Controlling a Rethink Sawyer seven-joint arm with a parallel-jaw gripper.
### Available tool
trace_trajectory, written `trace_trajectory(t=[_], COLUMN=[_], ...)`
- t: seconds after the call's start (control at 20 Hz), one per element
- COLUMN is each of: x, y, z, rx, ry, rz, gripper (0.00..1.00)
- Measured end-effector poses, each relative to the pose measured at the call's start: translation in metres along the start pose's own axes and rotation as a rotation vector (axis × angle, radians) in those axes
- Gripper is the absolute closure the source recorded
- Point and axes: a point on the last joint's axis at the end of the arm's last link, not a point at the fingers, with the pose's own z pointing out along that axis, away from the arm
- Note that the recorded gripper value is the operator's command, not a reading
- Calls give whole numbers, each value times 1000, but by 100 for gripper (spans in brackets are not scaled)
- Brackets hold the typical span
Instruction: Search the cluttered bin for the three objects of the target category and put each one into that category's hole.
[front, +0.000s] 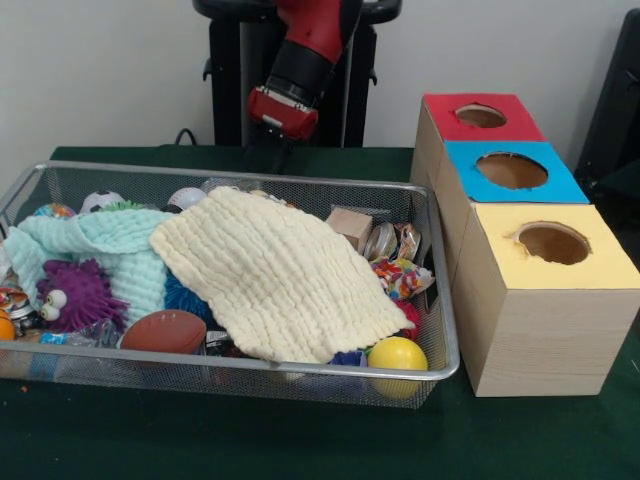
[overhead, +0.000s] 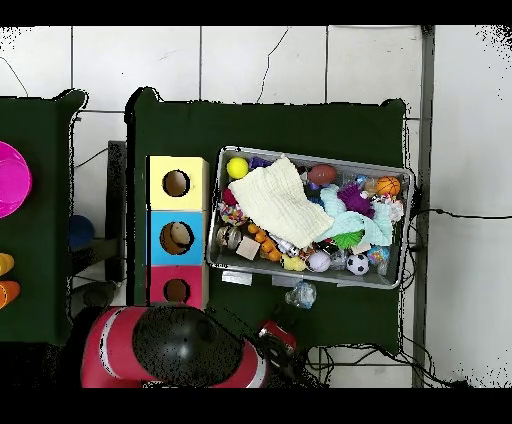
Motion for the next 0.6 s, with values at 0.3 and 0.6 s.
trace_trajectory(t=[0.3,0.6], x=[-24,-40], y=[19,31], z=[14,18], rx=[-198,-245], ry=[-127,-333], rz=[9,0], gripper=[0,0])
